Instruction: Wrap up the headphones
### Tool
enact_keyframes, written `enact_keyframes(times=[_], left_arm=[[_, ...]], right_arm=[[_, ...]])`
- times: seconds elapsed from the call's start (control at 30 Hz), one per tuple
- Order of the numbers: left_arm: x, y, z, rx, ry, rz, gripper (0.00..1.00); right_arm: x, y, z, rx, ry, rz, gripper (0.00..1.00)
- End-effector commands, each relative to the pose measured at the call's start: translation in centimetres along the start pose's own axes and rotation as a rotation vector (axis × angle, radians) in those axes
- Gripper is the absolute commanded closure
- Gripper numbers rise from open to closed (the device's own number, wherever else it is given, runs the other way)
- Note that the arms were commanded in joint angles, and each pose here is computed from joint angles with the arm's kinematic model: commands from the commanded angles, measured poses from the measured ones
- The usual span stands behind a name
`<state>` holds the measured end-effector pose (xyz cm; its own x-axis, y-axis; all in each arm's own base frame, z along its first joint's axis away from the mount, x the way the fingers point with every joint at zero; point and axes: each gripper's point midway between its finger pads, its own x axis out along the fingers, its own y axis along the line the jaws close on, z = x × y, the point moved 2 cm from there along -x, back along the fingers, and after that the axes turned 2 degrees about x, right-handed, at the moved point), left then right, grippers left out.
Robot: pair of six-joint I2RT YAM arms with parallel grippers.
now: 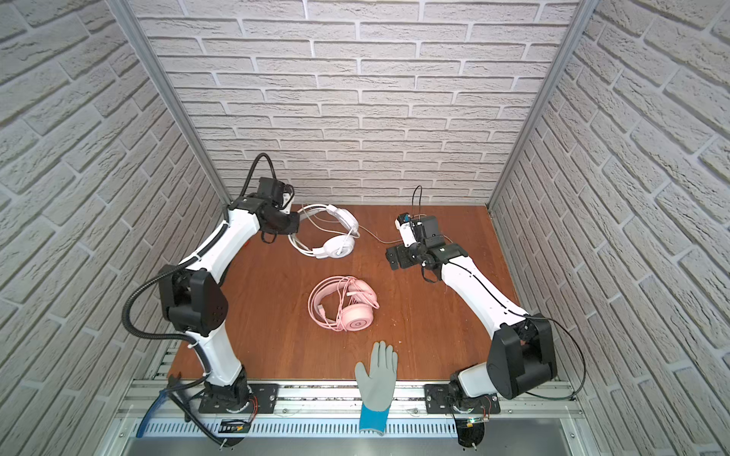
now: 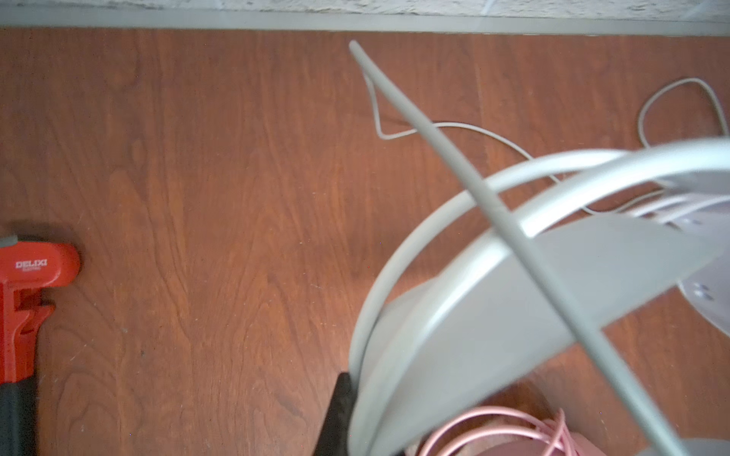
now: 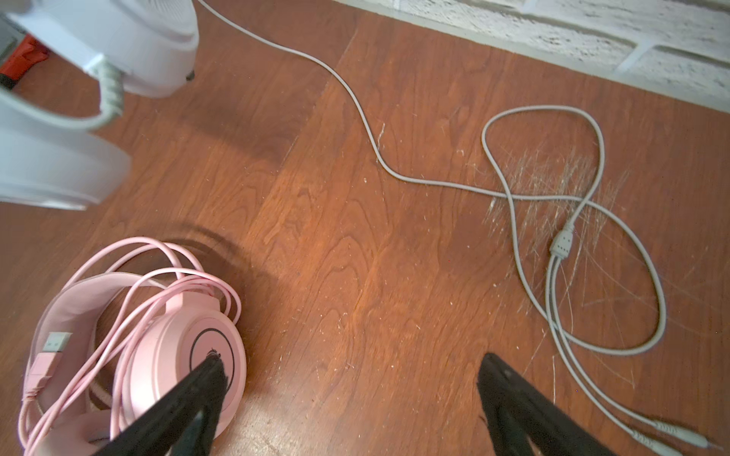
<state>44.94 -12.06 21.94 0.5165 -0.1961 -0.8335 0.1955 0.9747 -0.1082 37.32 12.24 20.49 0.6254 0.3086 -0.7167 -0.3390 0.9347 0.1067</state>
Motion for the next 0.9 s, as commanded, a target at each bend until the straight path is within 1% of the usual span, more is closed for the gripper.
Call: enact_keyframes(times=[0.0, 0.1, 0.2, 0.23, 0.33, 0.47, 0.53, 0.7, 0.77, 0.87], left_arm=[[-4.1, -2.1, 1.2, 0.096, -0.058, -0.091, 1.00], [-5.9, -3.7, 1.6, 0.127, -0.089, -0.187, 1.00], [-7.9, -5.2, 1.7, 0.191, -0.114, -0.258, 1.00], [-8.5, -5.7, 1.6, 0.211, -0.119, -0.276, 1.00], [-10.1, -6.5, 1.7, 0.236, -0.129, -0.314, 1.00], [-11.6, -7.4, 2.0, 0.242, -0.140, -0.349, 1.00], [-12.7, -8.3, 2.3, 0.246, -0.161, -0.388, 1.00], [-14.7, -9.8, 3.2, 0.248, -0.209, -0.458, 1.00], [-14.9, -10.3, 3.2, 0.254, -0.207, -0.474, 1.00], [-14.8, -10.9, 2.9, 0.270, -0.190, -0.479, 1.00]], right_arm=[[-1.0, 1.0, 4.4, -0.106, -0.160, 0.087, 0.00], [0.1, 0.2, 5.3, -0.073, -0.165, 0.118, 0.00], [1.2, -0.7, 6.1, -0.015, -0.177, 0.172, 0.00], [1.7, -0.7, 6.2, -0.012, -0.177, 0.196, 0.00], [3.2, 0.5, 6.4, -0.055, -0.166, 0.304, 0.00], [5.9, 0.0, 6.3, -0.015, -0.122, 0.312, 0.00], [6.6, 0.4, 6.3, -0.018, -0.134, 0.328, 0.00], [6.8, 3.8, 6.8, -0.109, -0.264, 0.442, 0.00], [6.4, 5.7, 7.2, -0.155, -0.344, 0.492, 0.00], [5.9, 7.8, 8.0, -0.182, -0.456, 0.551, 0.00]])
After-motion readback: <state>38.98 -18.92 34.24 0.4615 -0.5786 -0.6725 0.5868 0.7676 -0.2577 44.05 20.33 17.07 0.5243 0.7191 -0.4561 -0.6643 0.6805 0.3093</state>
